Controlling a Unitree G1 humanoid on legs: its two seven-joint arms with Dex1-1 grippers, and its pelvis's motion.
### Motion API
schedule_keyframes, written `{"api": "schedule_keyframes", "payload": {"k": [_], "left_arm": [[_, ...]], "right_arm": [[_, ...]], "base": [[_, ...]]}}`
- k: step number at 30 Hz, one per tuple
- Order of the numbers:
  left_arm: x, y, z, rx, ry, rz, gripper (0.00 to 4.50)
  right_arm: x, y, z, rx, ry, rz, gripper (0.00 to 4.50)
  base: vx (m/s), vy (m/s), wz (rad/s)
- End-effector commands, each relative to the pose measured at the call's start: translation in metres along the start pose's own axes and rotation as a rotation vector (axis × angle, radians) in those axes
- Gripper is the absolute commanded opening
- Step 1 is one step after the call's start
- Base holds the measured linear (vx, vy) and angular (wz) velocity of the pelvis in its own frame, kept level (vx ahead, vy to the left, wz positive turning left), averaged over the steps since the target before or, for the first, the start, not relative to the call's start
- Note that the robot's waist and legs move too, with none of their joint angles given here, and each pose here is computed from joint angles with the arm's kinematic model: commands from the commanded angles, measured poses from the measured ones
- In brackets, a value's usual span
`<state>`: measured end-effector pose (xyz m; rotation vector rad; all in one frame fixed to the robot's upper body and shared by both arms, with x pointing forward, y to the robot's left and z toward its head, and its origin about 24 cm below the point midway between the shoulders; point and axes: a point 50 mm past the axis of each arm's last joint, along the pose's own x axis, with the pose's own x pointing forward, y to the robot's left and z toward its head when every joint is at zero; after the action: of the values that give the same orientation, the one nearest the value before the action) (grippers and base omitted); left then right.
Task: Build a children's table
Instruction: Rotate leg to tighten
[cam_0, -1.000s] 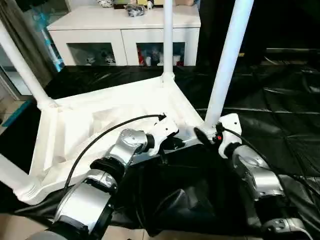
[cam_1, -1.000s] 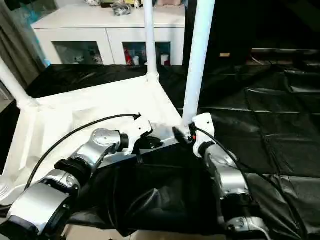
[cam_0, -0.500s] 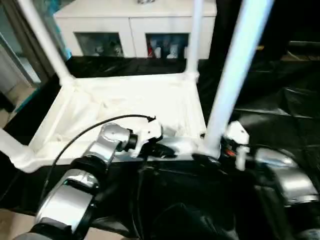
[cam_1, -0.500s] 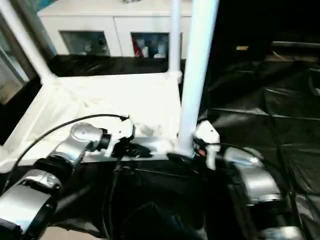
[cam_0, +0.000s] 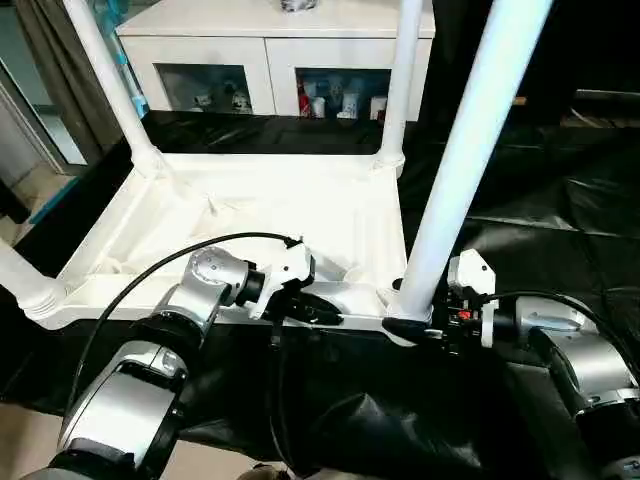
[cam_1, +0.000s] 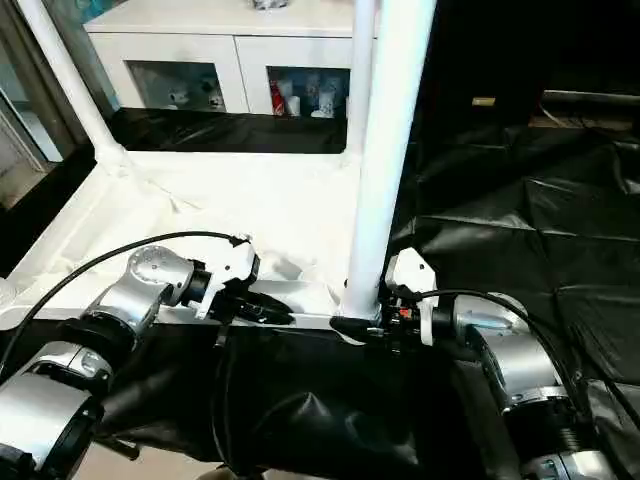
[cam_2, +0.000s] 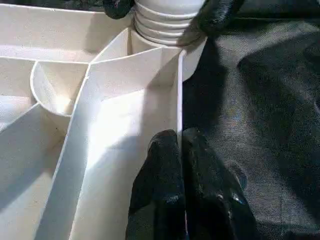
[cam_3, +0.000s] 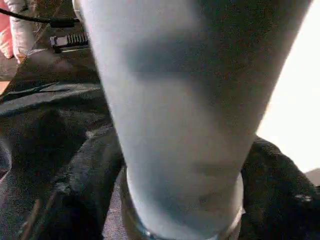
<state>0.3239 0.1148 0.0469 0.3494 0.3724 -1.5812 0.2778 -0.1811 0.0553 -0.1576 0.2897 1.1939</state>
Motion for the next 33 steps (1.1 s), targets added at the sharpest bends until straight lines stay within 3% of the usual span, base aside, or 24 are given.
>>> {"api": "schedule_keyframes", "payload": {"k": [1,4,8,14,17,20,22,23,26,33], "left_arm": [[-0.003,-0.001,-0.004,-0.021,0.000,0.006,0.00],[-0.001,-0.001,-0.004,-0.028,-0.004,0.017,0.00],[0.004,0.002,-0.004,-0.029,0.003,0.081,0.00],[0.030,0.015,0.006,-0.055,0.000,0.278,0.00],[0.041,0.016,0.013,-0.048,-0.013,0.316,0.00],[0.064,0.016,0.025,-0.035,-0.036,0.338,0.00],[0.076,0.012,0.033,-0.021,-0.056,0.303,0.00],[0.077,0.011,0.034,-0.019,-0.058,0.298,0.00],[0.081,0.008,0.037,-0.009,-0.071,0.253,0.00],[0.063,0.004,0.022,-0.001,-0.027,0.149,0.00]], "right_arm": [[0.001,0.005,0.000,0.015,-0.014,0.035,3.16],[0.002,0.008,-0.005,0.042,-0.021,0.027,2.81],[0.007,0.009,-0.014,0.098,-0.037,-0.032,2.74],[0.035,-0.001,-0.030,0.210,-0.047,-0.372,2.72],[0.045,-0.003,-0.032,0.243,-0.039,-0.459,2.72],[0.067,-0.001,-0.028,0.262,-0.037,-0.523,2.72],[0.080,0.001,-0.019,0.268,-0.078,-0.505,2.72],[0.082,0.001,-0.018,0.269,-0.086,-0.501,3.07],[0.086,0.004,-0.008,0.264,-0.142,-0.430,3.42],[0.061,0.010,-0.007,0.162,-0.124,-0.223,3.87]], "base": [[0.000,0.000,0.00],[0.000,0.000,0.00],[0.000,0.000,0.00],[0.000,0.000,0.00],[-0.053,0.021,-0.04],[-0.018,0.009,0.00],[-0.062,0.031,0.00],[0.000,0.000,0.00],[-0.053,0.042,-0.04],[0.061,-0.042,-0.07]]}}
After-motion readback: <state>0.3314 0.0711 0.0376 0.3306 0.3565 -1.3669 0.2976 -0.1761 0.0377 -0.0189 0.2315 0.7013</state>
